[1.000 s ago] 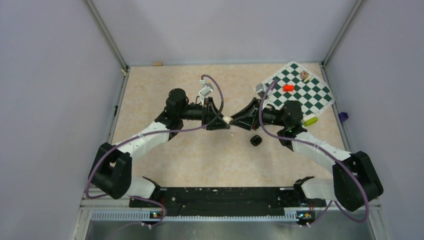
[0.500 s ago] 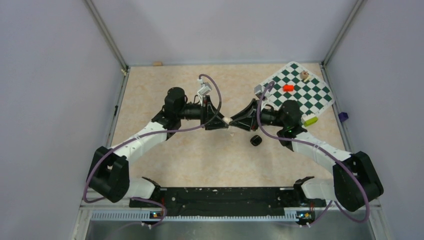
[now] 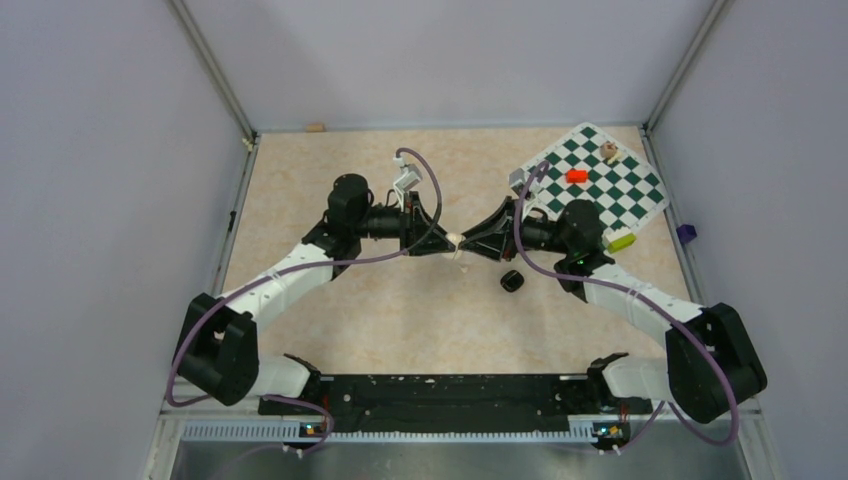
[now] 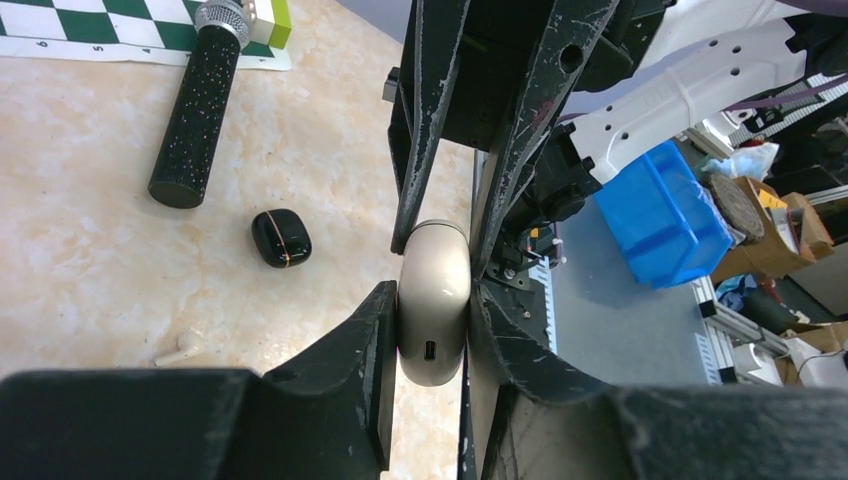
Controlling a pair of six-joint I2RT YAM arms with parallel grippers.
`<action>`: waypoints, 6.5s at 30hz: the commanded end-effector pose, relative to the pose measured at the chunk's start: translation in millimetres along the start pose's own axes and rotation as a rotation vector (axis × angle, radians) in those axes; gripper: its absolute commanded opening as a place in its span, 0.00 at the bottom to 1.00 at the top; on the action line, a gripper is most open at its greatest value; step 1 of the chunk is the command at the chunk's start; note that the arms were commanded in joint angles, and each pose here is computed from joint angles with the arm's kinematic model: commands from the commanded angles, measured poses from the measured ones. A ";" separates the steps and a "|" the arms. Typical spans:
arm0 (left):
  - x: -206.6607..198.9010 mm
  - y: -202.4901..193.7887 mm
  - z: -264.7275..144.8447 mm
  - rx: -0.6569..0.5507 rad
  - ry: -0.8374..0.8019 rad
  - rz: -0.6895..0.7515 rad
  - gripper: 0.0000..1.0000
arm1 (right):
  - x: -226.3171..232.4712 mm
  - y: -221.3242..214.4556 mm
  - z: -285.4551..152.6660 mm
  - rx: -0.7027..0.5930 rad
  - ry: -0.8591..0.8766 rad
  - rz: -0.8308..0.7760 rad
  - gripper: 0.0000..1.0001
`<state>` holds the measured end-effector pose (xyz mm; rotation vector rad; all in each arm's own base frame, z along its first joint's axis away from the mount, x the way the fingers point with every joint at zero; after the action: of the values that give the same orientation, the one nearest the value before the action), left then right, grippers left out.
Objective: Insert the wireless bluetooth earbuds into the charging case
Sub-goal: Open the charging case, then adjust the charging case.
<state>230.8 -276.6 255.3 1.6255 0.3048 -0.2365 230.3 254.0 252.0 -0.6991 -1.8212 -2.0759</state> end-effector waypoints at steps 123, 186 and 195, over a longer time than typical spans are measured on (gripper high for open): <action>-9.3 32.5 -27.6 -0.213 -0.022 0.002 0.00 | 22.7 20.4 32.1 -0.154 0.023 -0.040 0.33; -5.6 0.0 -18.9 0.304 0.013 0.476 0.98 | -12.0 -17.1 -0.2 0.335 -0.166 -0.342 0.00; -9.3 -10.5 0.5 0.359 -0.049 0.445 0.86 | -11.9 -24.2 4.8 0.335 -0.156 -0.329 0.00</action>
<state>218.7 -270.5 238.1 2.0029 -0.0972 -0.0058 228.7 254.2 213.4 -0.5697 -2.4517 -1.7857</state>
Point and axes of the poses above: each gripper's point midway between its finger pads, its own z axis out along the fingers, its own x axis along the line the jaws close on, y = z × x, the point moved 3 cm from there along -z, back along the fingers, and after that the axes turned 13 degrees about z, right-handed, at the moved point
